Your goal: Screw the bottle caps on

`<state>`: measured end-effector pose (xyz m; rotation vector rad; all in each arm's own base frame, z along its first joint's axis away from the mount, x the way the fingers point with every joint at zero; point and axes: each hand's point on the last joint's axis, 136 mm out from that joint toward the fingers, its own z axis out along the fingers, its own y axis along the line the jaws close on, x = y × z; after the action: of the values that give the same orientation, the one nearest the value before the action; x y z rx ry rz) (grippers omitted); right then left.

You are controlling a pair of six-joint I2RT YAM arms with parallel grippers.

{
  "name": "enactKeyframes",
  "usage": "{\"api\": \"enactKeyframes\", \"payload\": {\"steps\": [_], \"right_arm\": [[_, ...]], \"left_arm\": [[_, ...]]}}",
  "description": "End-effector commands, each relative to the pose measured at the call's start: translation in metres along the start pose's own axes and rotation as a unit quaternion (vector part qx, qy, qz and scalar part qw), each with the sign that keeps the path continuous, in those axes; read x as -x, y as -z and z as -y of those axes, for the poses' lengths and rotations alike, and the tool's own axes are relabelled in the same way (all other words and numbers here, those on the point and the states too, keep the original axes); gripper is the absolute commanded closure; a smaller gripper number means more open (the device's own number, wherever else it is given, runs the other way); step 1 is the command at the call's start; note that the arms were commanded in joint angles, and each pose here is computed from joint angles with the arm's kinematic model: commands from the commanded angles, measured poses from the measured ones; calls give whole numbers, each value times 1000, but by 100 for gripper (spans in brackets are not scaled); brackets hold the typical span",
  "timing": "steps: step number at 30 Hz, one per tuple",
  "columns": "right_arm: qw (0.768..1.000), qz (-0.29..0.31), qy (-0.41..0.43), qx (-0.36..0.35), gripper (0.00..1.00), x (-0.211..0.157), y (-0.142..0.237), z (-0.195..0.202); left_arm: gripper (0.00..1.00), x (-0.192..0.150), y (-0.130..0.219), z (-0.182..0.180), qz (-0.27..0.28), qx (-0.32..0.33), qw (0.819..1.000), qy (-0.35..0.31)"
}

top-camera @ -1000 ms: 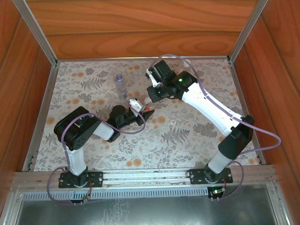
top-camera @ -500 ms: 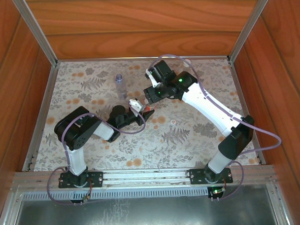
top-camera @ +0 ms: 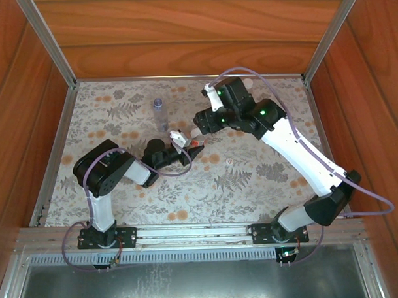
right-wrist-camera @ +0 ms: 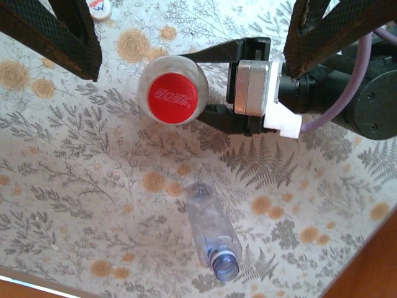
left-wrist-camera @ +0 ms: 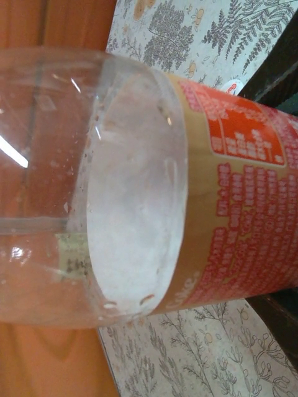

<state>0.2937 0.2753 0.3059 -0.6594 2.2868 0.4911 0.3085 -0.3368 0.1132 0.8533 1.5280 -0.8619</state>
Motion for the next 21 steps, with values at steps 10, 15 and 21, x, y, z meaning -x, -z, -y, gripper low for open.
{"api": "enactKeyframes", "payload": {"steps": [10, 15, 21], "right_arm": [[997, 4, -67, 41, 24, 4, -10, 8], [996, -7, -70, 58, 24, 3, -17, 4], [995, -21, -70, 70, 25, 0, -24, 0]], "left_arm": [[46, -45, 14, 4, -58, -13, 997, 42], [46, -48, 15, 5, -60, -13, 997, 45], [47, -48, 16, 4, -59, -12, 997, 47]]}}
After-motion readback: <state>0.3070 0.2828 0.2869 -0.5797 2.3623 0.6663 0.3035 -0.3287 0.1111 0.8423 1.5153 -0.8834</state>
